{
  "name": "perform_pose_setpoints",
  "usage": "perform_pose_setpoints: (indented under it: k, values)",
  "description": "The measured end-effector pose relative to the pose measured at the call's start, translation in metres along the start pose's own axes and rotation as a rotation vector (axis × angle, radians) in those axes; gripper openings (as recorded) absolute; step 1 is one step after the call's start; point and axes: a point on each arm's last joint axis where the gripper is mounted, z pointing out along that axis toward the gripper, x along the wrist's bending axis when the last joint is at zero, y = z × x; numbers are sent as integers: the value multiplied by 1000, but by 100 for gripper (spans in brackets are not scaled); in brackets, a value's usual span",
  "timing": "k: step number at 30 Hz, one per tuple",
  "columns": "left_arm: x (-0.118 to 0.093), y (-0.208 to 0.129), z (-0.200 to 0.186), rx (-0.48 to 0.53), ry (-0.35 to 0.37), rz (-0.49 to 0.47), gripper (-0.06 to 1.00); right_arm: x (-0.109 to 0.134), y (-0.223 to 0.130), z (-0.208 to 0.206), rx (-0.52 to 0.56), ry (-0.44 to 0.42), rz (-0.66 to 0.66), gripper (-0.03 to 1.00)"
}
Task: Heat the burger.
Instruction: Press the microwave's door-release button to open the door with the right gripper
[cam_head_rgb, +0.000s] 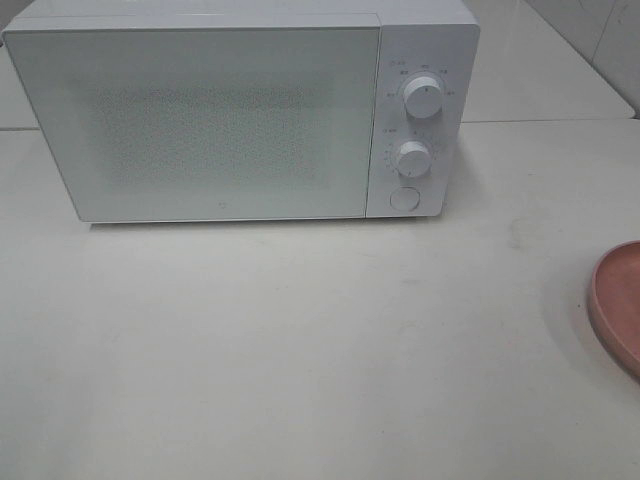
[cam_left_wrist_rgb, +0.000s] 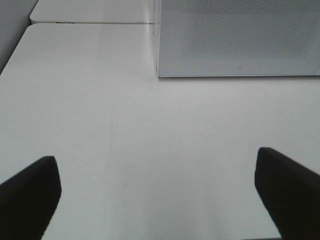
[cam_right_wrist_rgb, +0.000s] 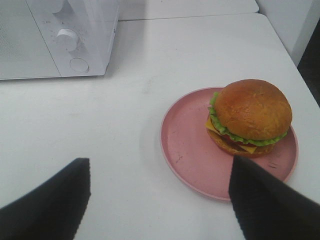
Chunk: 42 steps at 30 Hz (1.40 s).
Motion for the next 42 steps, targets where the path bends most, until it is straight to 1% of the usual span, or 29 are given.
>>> perform_pose_setpoints:
  k: [19,23,25,27,30,42]
  values:
    - [0,0,0,0,0,0,97,0,0,0,0,0,0,75]
    - [0,0,0,0,0,0,97,0,5,-1,2,0,0,75]
    - [0,0,0,0,0,0,97,1,8,0,12,-1,-1,75]
    - [0,0,0,0,0,0,97,2,12,7,55,-5,-4,75]
    - [0,0,0,0,0,0,97,2,16,12,74,-7,-6,75]
    - [0,0,0,0,0,0,97,8,42,56,179,-11,-19,75]
